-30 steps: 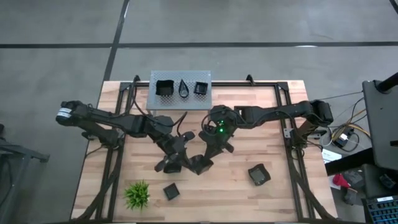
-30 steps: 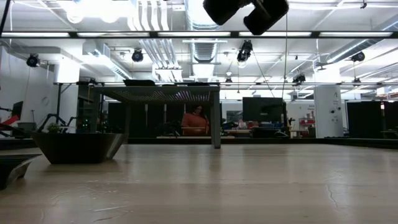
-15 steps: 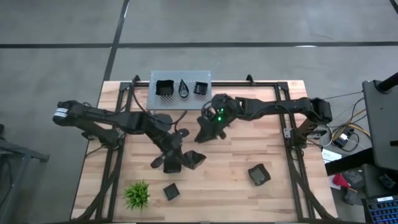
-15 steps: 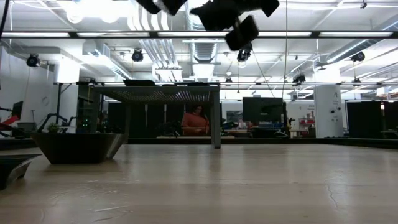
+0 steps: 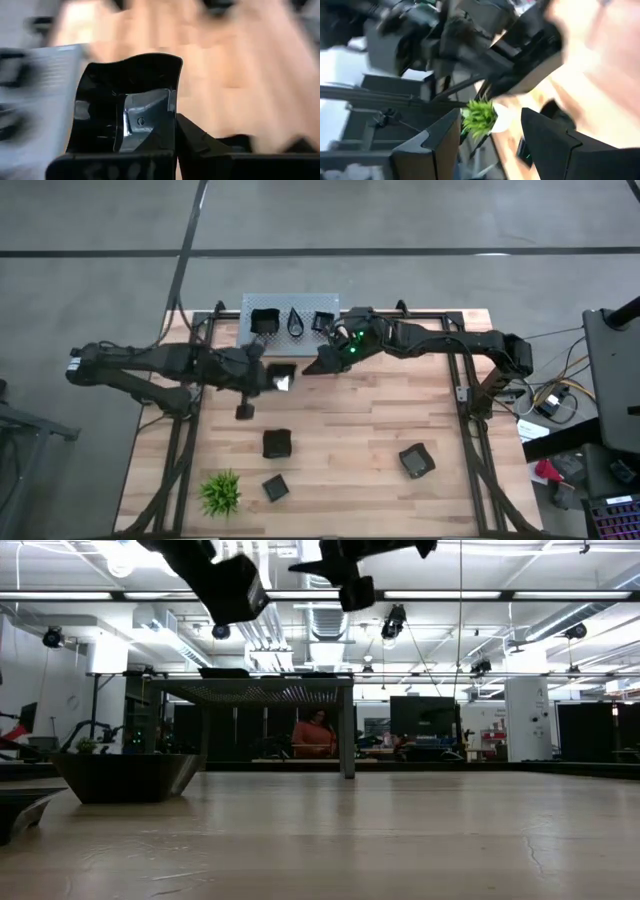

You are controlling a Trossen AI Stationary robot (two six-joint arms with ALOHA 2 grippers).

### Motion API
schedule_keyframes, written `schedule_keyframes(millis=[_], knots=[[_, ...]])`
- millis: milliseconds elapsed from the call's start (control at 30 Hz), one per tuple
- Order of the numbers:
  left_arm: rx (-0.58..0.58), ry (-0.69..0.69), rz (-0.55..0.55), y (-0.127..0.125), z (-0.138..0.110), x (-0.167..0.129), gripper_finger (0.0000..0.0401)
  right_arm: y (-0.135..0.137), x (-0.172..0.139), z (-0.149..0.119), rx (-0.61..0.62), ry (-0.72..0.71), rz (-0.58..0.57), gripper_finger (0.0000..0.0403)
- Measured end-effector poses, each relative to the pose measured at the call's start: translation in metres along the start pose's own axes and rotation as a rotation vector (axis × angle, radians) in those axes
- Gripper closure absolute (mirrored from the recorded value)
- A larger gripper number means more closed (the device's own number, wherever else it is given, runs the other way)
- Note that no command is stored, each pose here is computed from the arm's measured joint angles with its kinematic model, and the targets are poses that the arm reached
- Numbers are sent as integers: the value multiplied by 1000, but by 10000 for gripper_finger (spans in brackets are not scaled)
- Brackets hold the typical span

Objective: Pick & Place Mini shaped plates
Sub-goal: Stack the middle right distorted square plate on top of the other square plate on the shelf

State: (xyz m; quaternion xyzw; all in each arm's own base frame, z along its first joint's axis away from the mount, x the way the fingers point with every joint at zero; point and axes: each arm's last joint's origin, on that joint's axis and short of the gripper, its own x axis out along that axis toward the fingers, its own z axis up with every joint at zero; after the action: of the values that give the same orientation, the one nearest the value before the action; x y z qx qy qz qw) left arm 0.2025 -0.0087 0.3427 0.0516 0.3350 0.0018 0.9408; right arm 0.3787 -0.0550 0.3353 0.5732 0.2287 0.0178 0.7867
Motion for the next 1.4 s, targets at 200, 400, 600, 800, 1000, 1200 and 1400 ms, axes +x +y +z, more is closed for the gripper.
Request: schedule_keyframes(millis=[200, 400, 600, 800, 1000, 1200, 1400], knots=[[71, 13, 262, 24, -5, -15, 401, 24, -5, 2, -233, -35, 50, 199], [100, 97, 415, 57, -13, -18, 401, 30, -6, 4, -301, -72, 47, 199], [111, 226, 525, 94, -23, -11, 401, 29, -6, 4, -313, -97, 30, 199], [155, 290, 508, 108, -26, 5, 401, 29, -6, 4, -316, -105, 25, 200], [163, 353, 493, 114, -28, 24, 401, 29, -6, 4, -315, -107, 23, 202], [191, 425, 524, 117, -31, 33, 401, 30, -5, 3, -315, -105, 24, 202], [197, 438, 540, 118, -31, 33, 381, 30, -5, 2, -314, -105, 23, 202]])
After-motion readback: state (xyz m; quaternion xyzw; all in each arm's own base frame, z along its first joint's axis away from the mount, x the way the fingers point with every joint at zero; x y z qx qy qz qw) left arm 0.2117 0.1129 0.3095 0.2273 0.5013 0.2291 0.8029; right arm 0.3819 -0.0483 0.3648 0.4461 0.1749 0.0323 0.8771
